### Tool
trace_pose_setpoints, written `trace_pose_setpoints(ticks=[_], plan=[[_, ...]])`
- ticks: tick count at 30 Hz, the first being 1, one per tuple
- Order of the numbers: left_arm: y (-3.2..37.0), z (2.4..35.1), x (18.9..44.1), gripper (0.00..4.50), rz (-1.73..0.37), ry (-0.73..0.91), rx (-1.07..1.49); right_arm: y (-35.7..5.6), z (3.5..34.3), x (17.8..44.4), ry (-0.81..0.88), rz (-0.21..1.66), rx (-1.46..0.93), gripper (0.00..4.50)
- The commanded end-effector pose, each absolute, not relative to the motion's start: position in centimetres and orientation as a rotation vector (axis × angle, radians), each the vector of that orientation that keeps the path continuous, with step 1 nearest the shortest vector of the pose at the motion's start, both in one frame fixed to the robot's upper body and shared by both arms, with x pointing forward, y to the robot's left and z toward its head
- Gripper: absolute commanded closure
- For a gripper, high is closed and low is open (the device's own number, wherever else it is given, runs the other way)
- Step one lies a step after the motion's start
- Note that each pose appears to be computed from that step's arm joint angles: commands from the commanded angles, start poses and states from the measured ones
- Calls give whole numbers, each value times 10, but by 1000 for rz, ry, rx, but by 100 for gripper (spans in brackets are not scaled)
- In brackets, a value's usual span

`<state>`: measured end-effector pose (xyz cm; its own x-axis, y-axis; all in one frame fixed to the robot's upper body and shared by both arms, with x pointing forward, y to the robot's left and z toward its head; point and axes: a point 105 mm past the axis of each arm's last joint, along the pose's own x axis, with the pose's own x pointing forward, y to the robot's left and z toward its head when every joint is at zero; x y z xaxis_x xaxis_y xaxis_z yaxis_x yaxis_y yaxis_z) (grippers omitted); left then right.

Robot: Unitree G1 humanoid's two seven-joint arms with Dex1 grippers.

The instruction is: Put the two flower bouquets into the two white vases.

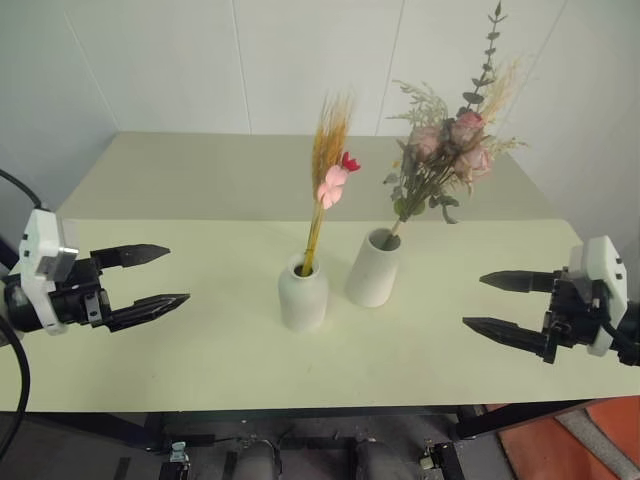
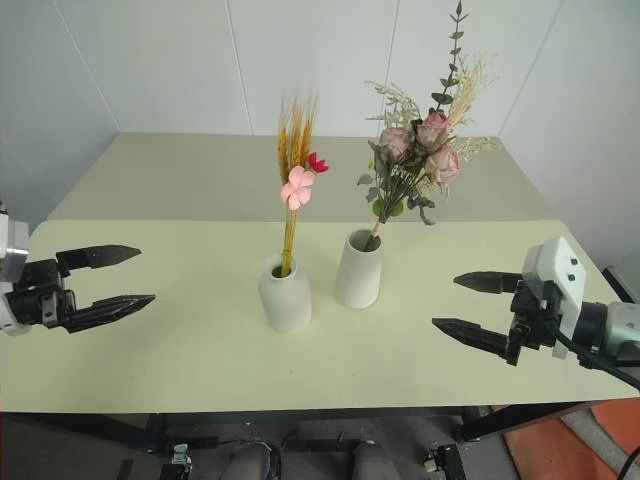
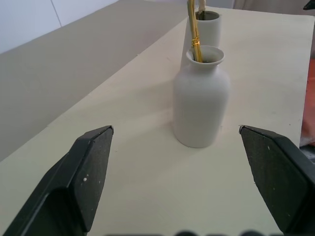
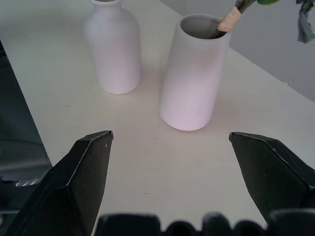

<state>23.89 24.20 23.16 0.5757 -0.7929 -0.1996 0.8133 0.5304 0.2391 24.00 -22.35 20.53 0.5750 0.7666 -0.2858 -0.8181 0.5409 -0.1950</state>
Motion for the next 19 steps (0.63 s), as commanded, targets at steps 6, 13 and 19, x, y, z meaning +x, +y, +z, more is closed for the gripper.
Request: trace_pose_setpoints(ticks=[6, 13, 19], plan=[[225, 233, 235, 4, -999, 3, 312, -233, 225, 240, 133, 907, -382, 0], [218, 238, 248, 4, -1048, -13, 310, -235, 225, 233, 134, 882, -393, 0], [213, 235, 247, 4, -1112, 5, 292, -229, 221, 217, 136, 875, -404, 0]])
